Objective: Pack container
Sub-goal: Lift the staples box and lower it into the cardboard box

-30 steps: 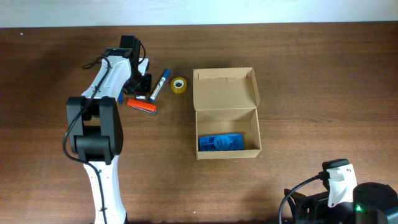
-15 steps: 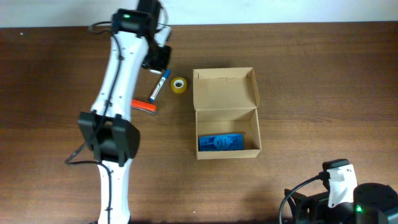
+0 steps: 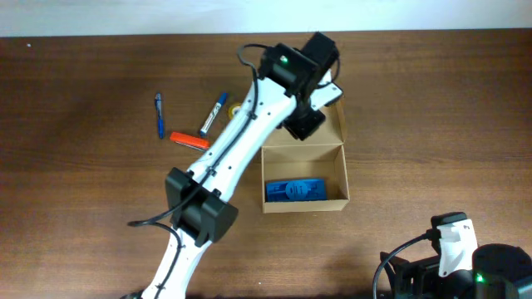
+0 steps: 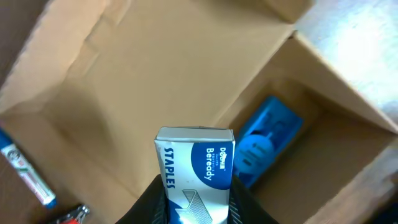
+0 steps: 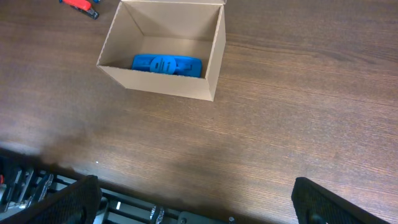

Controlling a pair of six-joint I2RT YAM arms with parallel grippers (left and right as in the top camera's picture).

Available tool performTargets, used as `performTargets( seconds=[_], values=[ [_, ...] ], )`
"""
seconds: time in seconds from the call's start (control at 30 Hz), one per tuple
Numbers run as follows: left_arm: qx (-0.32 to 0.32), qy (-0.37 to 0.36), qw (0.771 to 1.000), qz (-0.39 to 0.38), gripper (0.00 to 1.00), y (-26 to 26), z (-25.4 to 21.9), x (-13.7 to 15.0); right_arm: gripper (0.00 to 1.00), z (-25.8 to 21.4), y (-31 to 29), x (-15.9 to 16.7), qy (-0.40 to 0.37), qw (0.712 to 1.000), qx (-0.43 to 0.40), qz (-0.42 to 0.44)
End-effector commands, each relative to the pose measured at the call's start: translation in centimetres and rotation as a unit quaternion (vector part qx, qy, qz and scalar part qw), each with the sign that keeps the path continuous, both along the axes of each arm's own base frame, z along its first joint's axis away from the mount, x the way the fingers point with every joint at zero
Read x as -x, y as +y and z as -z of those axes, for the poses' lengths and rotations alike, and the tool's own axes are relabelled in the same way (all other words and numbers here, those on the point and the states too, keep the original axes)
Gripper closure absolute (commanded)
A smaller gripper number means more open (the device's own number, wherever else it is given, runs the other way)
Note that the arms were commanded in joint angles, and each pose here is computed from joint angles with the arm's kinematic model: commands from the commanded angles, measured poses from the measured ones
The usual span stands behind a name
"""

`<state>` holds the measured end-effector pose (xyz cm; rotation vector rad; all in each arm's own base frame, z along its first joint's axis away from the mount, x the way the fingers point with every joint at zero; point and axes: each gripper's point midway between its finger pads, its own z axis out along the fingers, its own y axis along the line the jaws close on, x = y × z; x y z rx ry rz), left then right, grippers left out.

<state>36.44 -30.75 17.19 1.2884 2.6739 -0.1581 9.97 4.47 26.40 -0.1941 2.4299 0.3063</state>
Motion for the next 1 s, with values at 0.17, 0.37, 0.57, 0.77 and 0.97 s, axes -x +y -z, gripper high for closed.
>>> performTargets(
  seconds=[0.17, 0.37, 0.57, 0.77, 0.97],
  values=[
    [0.008, 0.000, 0.998, 0.062, 0.85, -1.7, -2.5, 3.9, 0.01, -0.5, -0.2, 0.0, -0.011, 1.000, 0.004, 0.000],
    [-0.005, -0.046, 0.997, 0.065, 0.85, 1.1, -2.4, 6.0, 0.01, -0.5, -0.2, 0.0, -0.011, 1.000, 0.004, 0.000],
    [0.014, -0.082, 0.995, 0.062, 0.83, 1.3, 0.3, 6.5, 0.01, -0.5, -0.2, 0.0, -0.011, 1.000, 0.004, 0.000],
    [0.065, -0.091, 0.992, 0.055, 0.83, -3.5, 3.4, 5.6, 0.01, -0.5, -0.2, 0.0, -0.011, 1.000, 0.004, 0.000],
    [0.119, -0.029, 0.992, -0.037, 0.83, -6.8, 5.0, 7.1, 0.01, -0.5, -0.2, 0.0, -0.011, 1.000, 0.004, 0.000]
  ],
)
